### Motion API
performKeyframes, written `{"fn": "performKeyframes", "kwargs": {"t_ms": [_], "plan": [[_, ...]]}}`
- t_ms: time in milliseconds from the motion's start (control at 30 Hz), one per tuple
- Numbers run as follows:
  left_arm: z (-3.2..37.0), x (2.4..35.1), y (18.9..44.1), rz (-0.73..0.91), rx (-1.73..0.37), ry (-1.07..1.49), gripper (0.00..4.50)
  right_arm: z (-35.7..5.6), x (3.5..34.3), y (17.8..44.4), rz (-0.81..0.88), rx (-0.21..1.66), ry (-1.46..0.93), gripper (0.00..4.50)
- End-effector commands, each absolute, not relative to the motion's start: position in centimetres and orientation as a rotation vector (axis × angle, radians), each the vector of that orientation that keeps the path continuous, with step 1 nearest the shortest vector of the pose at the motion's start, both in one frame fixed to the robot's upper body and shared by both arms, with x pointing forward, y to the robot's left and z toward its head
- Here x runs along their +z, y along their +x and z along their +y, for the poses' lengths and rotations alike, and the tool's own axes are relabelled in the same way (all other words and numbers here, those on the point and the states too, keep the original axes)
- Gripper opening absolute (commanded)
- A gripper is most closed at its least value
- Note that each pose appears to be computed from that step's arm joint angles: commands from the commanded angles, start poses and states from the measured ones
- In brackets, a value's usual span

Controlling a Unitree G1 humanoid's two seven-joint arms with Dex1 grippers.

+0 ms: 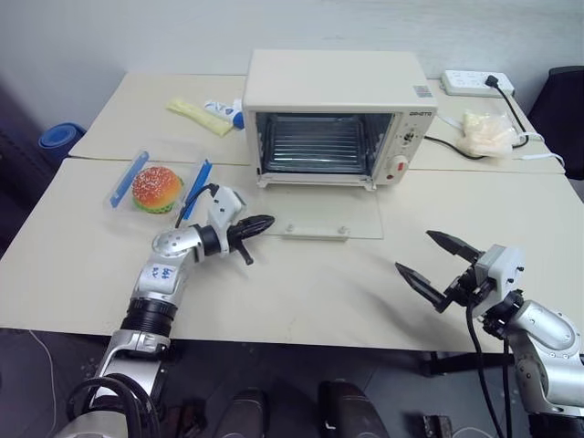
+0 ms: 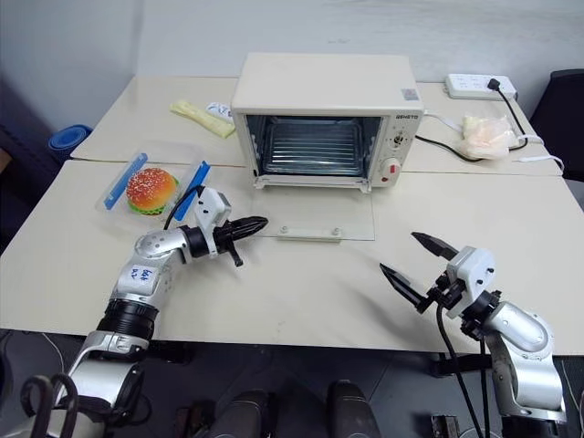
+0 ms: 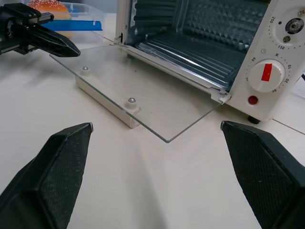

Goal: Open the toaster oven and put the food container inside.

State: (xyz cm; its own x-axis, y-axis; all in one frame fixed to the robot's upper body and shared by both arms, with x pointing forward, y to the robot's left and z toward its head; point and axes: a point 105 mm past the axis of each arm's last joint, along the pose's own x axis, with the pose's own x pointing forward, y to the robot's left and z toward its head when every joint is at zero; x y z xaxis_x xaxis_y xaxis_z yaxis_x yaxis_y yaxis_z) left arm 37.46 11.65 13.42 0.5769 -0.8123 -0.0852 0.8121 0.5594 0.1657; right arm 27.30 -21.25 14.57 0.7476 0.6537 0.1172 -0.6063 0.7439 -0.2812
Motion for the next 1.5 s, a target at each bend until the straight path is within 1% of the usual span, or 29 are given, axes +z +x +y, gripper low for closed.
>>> {"fn": "performKeyframes", "kwargs": {"t_ms": [33, 133, 233, 300, 367, 400, 467, 533, 600, 667, 733, 800, 900, 933, 1067, 1167, 1267, 1300, 1433, 1500], "plan": [[13.0, 16.2, 36.0, -0.128, -0.951, 0.105, 0.63, -19.9, 16.7, 26.8, -0.313, 0.784, -0.182, 4.50], [15.7, 17.6, 33.9, -0.169, -0.914, 0.032, 1.48, -18.9, 17.0, 26.8, -0.336, 0.835, -0.185, 4.50], [19.4, 18.1, 31.2, -0.157, -0.824, -0.009, 2.43, -17.8, 16.9, 26.9, -0.349, 0.887, -0.179, 4.50], [21.9, 18.3, 29.3, -0.165, -0.706, 0.003, 3.11, -17.4, 16.7, 27.1, -0.359, 0.902, -0.187, 4.50], [24.7, 18.0, 27.6, -0.154, -0.565, -0.005, 3.69, -17.1, 16.6, 27.3, -0.367, 0.915, -0.187, 4.50], [26.6, 17.7, 26.7, -0.148, -0.464, -0.041, 3.79, -17.0, 16.5, 27.4, -0.376, 0.922, -0.189, 4.50], [29.7, 17.0, 25.1, -0.143, -0.284, -0.085, 4.39, -16.6, 16.4, 27.5, -0.379, 0.945, -0.182, 4.50], [31.9, 15.8, 23.5, -0.106, -0.136, -0.112, 4.45, -16.1, 16.5, 27.6, -0.395, 0.971, -0.183, 4.50], [33.1, 15.1, 22.5, -0.069, -0.037, -0.145, 4.45, -15.5, 16.5, 27.6, -0.414, 1.019, -0.207, 4.50], [34.0, 15.0, 22.4, -0.053, 0.049, -0.202, 4.45, -15.0, 16.5, 27.5, -0.429, 1.061, -0.226, 4.50], [34.1, 16.1, 22.9, -0.087, 0.082, -0.287, 4.45, -14.6, 16.7, 27.5, -0.442, 1.099, -0.231, 4.50], [32.9, 16.9, 24.0, -0.071, 0.034, -0.387, 4.45, -14.4, 17.0, 27.7, -0.449, 1.111, -0.233, 4.50], [31.3, 17.0, 26.1, 0.050, 0.001, -0.491, 4.45, -14.4, 17.2, 27.9, -0.449, 1.113, -0.234, 4.50], [31.1, 17.6, 26.9, 0.048, 0.007, -0.512, 4.45, -14.4, 17.2, 28.0, -0.450, 1.110, -0.234, 4.50], [31.5, 17.9, 29.8, 0.120, 0.126, -0.614, 4.45, -14.3, 17.3, 28.1, -0.447, 1.106, -0.228, 4.50], [31.3, 18.6, 32.1, 0.155, 0.155, -0.649, 4.45, -14.2, 17.3, 28.0, -0.443, 1.104, -0.224, 4.50], [31.1, 18.0, 34.0, 0.253, 0.178, -0.668, 4.45, -14.2, 17.4, 28.0, -0.440, 1.091, -0.221, 4.50], [31.2, 17.7, 34.4, 0.289, 0.194, -0.652, 4.45, -14.2, 17.4, 28.0, -0.441, 1.083, -0.220, 4.50], [31.4, 17.7, 35.7, 0.336, 0.202, -0.633, 4.45, -14.2, 17.6, 27.8, -0.442, 1.067, -0.221, 4.50], [31.9, 17.7, 35.8, 0.350, 0.235, -0.603, 4.07, -14.2, 17.7, 27.8, -0.443, 1.056, -0.224, 4.50]]}}
